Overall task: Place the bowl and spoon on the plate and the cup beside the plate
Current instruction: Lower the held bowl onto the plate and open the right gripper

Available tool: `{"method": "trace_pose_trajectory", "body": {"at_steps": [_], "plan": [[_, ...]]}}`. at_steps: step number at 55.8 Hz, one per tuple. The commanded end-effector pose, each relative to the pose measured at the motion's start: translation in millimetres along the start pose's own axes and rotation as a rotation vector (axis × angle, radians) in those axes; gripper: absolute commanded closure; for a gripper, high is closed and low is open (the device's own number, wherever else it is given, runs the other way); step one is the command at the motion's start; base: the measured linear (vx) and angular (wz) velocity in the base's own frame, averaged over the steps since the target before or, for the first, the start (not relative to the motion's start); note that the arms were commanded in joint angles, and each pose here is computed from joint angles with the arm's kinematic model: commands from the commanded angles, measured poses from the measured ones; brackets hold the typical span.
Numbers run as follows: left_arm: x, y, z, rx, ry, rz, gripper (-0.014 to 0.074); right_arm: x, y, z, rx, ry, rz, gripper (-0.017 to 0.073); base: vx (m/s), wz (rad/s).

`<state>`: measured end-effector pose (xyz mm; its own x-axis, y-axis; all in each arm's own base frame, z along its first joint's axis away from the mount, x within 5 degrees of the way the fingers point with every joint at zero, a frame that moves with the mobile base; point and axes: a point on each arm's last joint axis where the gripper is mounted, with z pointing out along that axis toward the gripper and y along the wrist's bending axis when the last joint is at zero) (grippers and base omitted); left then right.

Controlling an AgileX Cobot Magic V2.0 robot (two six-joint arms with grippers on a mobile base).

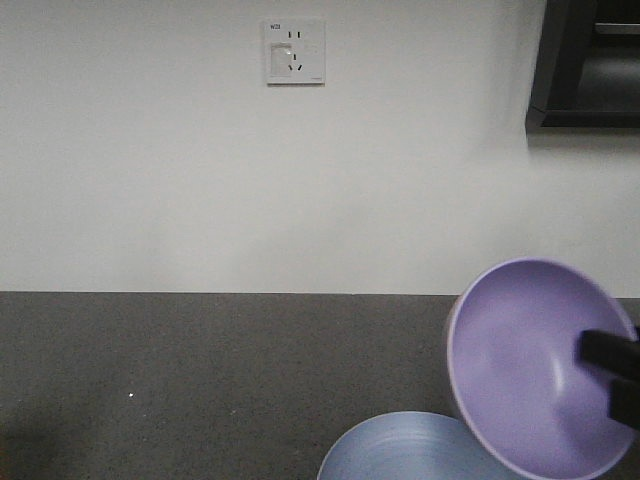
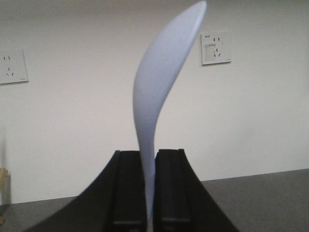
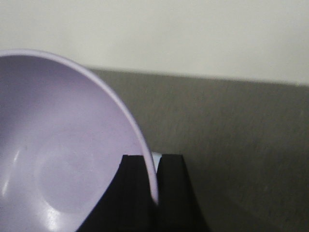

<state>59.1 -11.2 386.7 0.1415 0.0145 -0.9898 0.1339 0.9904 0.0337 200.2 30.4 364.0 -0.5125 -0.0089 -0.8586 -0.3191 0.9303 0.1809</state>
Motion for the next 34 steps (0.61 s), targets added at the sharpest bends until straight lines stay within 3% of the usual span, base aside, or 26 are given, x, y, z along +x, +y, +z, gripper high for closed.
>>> {"method": "trace_pose_trajectory", "body": {"at_steps": [1, 15, 34], "plan": [[-13.5, 1.6, 0.2, -0.014, -0.074, -0.017, 0.06, -12.7, -5.7, 28.3, 0.025, 0.139, 0.004, 0.0568, 0.0, 0.0], [-11.0, 0.6, 0.4, -0.004, -0.047, -0.016, 0.06, 0.9, -0.6, 109.9, -0.013, 0.4, -0.01, 0.0568, 0.0, 0.0], [-10.6, 0.5, 0.4, -0.002, -0.043, -0.016, 0.06, 17.7, -1.0, 161.9, -0.021, 0.442, 0.016, 0.0566, 0.0, 0.0]]}}
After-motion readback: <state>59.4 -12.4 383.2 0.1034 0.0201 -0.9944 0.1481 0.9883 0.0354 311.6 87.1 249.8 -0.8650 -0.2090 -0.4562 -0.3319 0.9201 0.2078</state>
